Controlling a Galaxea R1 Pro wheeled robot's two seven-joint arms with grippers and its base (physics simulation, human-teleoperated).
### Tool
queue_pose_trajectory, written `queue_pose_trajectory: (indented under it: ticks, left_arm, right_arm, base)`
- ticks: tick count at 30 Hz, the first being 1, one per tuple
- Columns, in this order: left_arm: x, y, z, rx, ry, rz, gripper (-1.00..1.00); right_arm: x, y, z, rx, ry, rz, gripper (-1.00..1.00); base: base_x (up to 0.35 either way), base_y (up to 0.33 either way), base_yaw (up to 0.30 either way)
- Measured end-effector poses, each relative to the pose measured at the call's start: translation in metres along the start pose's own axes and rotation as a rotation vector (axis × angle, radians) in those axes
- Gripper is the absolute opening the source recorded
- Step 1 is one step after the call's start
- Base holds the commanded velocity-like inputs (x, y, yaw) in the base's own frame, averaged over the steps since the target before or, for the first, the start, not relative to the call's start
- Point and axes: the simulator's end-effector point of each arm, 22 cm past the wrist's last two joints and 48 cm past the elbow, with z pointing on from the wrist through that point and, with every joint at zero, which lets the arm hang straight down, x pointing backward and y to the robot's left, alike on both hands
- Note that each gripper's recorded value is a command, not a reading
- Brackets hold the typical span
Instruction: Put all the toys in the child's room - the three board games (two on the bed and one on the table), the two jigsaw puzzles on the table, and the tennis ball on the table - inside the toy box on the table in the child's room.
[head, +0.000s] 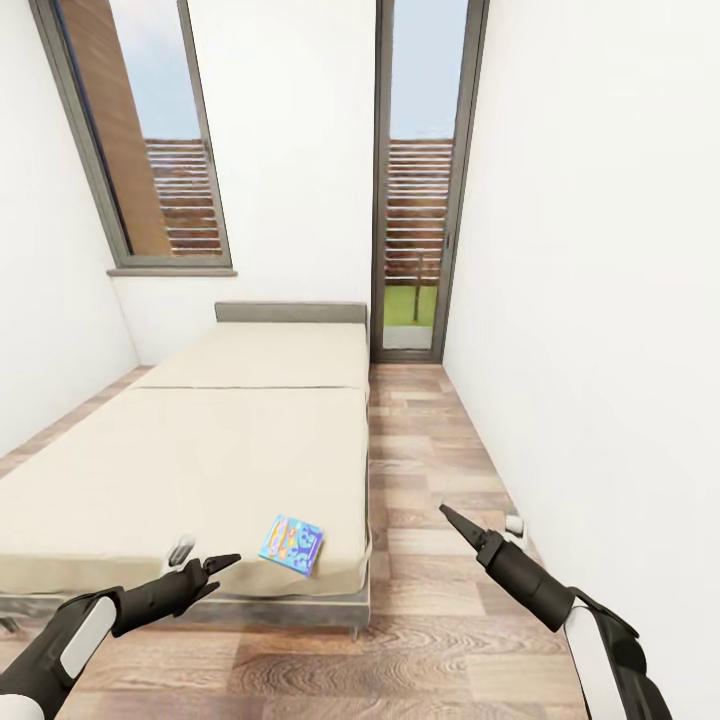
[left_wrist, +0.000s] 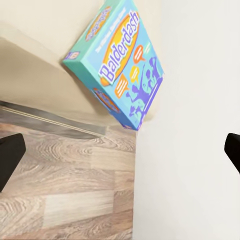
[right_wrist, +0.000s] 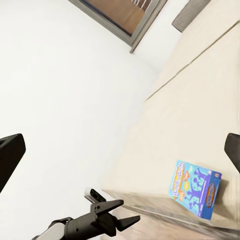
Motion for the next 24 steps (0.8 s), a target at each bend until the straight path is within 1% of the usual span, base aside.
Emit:
queue_pose_trajectory:
  ticks: [6, 11, 14, 24]
  left_arm:
    - [0.008, 0.009, 0.007, 0.001, 0.002, 0.003, 1.00]
    - [0.019, 0.014, 0.016, 0.009, 0.014, 0.003, 1.00]
    - [0.024, 0.018, 0.019, 0.012, 0.017, 0.002, 1.00]
    - [0.023, 0.014, 0.020, 0.028, 0.017, 0.004, 1.00]
  right_arm:
    - [0.008, -0.009, -0.003, 0.000, -0.001, -0.003, 1.00]
    - [0.011, -0.015, -0.005, -0.006, -0.021, -0.033, 1.00]
    - [0.015, -0.020, -0.007, -0.006, -0.027, -0.040, 1.00]
    - [0.014, -0.019, -0.007, -0.011, -0.032, -0.045, 1.00]
  base:
    - [0.000, 0.000, 0.000]
    - [0.000, 0.000, 0.000]
    - [0.000, 0.000, 0.000]
    - [0.000, 0.000, 0.000]
